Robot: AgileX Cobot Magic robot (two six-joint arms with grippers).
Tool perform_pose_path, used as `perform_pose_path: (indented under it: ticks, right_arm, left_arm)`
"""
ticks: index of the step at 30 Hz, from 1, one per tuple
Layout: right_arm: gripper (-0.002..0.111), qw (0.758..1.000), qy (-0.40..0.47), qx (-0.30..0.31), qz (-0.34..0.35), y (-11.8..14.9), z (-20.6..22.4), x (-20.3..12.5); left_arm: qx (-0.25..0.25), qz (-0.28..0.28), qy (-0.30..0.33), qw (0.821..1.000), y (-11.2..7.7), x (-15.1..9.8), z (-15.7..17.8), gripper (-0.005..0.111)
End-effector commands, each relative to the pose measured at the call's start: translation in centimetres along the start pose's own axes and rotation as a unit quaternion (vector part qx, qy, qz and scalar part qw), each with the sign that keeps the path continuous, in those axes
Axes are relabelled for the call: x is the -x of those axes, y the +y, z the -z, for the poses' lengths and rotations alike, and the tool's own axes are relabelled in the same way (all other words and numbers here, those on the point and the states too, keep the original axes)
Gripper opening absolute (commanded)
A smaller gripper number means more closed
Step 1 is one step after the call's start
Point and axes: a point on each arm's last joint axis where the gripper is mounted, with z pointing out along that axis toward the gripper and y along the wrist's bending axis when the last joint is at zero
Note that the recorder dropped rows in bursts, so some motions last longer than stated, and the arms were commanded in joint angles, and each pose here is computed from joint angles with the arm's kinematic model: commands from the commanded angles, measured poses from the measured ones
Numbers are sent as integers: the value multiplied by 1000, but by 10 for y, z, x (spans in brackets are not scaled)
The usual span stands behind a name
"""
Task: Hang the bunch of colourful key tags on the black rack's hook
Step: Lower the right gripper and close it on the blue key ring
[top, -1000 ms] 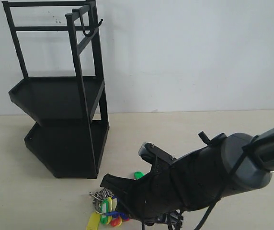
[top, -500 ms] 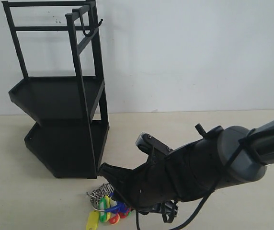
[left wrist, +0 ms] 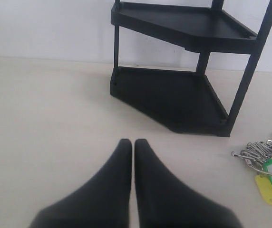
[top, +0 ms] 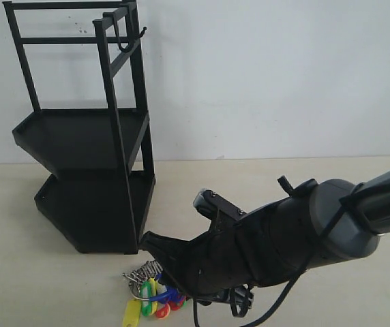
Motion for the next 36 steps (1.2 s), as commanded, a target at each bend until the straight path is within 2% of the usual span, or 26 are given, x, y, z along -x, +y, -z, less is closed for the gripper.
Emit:
perform_pose_path:
  ticks: [1,9,16,18,21,22,30,36]
  right_arm:
    - [34,1000,-6,-7,7,-1,-2,1]
    - [34,1000,19,-22,3,-12,-23,-7]
    - [33,999,-4,-36,16,-12,-23,-1]
    - [25,999,-10,-42,23,-13,-23,0]
    - [2,999,-15,-46,24,-14,-23,1]
    - [0,998,-15,-46,26,-14,-23,1]
    - [0,997,-18,-40,70,-9,-18,3]
    - [0,987,-55,-16,149,11,11,16]
  left_arm:
    - [1,-4,-6,1000,0,1,0,4]
    - [1,-4,-6,1000,0,1,0,4]
    - [1,-4,-6,1000,0,1,0,4]
    - [1,-4,-6,1000,0,1,0,4]
    - [1,-4,-6,1000,0,1,0,4]
    - [1,-4,-6,1000,0,1,0,4]
    - [1,-4,-6,1000,0,1,0,4]
    - [1,-4,-6,1000,0,1,0,4]
